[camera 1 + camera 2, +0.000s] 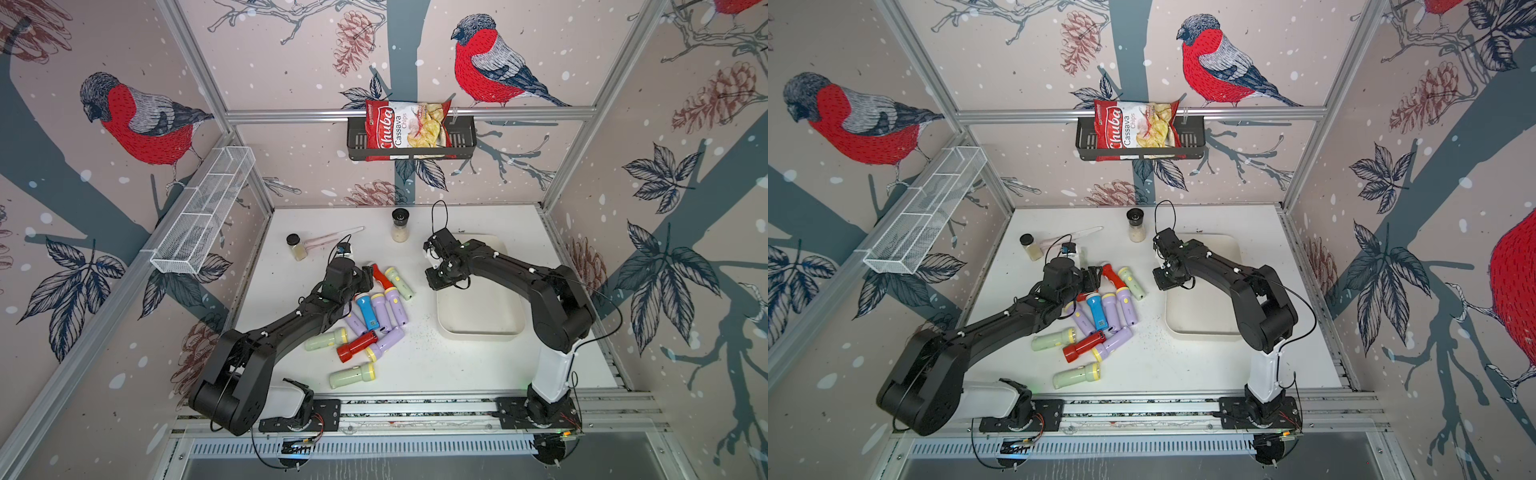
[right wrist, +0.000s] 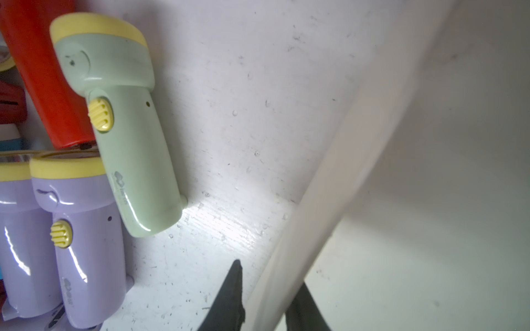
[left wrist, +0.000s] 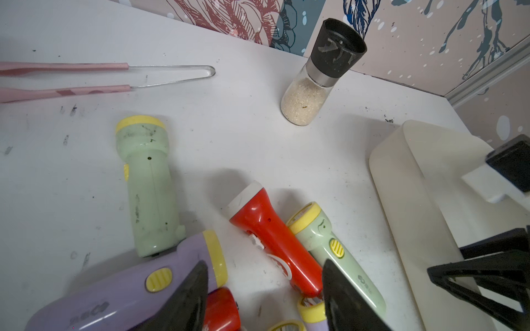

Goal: Put the flashlights into the storage boxes
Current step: Adjust the storage box at the center of the board.

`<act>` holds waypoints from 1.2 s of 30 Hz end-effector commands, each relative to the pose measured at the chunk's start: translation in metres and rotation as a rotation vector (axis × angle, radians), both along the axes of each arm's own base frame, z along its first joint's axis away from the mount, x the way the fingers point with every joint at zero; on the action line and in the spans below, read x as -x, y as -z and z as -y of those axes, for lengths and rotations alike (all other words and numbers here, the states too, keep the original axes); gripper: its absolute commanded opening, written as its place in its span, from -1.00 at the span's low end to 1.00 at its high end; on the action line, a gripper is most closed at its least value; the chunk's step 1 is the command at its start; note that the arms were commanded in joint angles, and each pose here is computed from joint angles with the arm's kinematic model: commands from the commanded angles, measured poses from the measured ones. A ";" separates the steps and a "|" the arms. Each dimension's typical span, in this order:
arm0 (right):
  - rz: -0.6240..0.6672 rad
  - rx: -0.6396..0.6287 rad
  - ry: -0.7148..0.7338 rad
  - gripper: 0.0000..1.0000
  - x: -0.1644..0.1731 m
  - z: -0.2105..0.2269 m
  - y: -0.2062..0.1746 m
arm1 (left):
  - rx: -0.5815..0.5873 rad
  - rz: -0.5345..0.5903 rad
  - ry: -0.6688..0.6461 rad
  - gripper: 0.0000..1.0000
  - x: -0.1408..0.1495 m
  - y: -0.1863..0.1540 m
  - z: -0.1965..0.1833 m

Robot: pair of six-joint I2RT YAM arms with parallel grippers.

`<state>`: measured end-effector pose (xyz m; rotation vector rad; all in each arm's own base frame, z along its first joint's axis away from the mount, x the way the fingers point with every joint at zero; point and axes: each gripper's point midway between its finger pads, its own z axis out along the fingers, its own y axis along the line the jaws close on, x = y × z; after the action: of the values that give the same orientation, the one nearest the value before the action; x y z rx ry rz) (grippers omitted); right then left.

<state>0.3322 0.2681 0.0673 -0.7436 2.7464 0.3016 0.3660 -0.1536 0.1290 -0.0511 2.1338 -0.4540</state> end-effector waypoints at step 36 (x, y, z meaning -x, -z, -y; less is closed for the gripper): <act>0.086 -0.098 -0.168 0.08 0.003 -0.115 -0.042 | 0.157 -0.210 -0.085 0.28 0.075 0.016 -0.032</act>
<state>0.3321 0.3814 0.1217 -0.8823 2.5410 0.4370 0.3006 -0.1237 0.1229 -0.2617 2.2393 -0.5692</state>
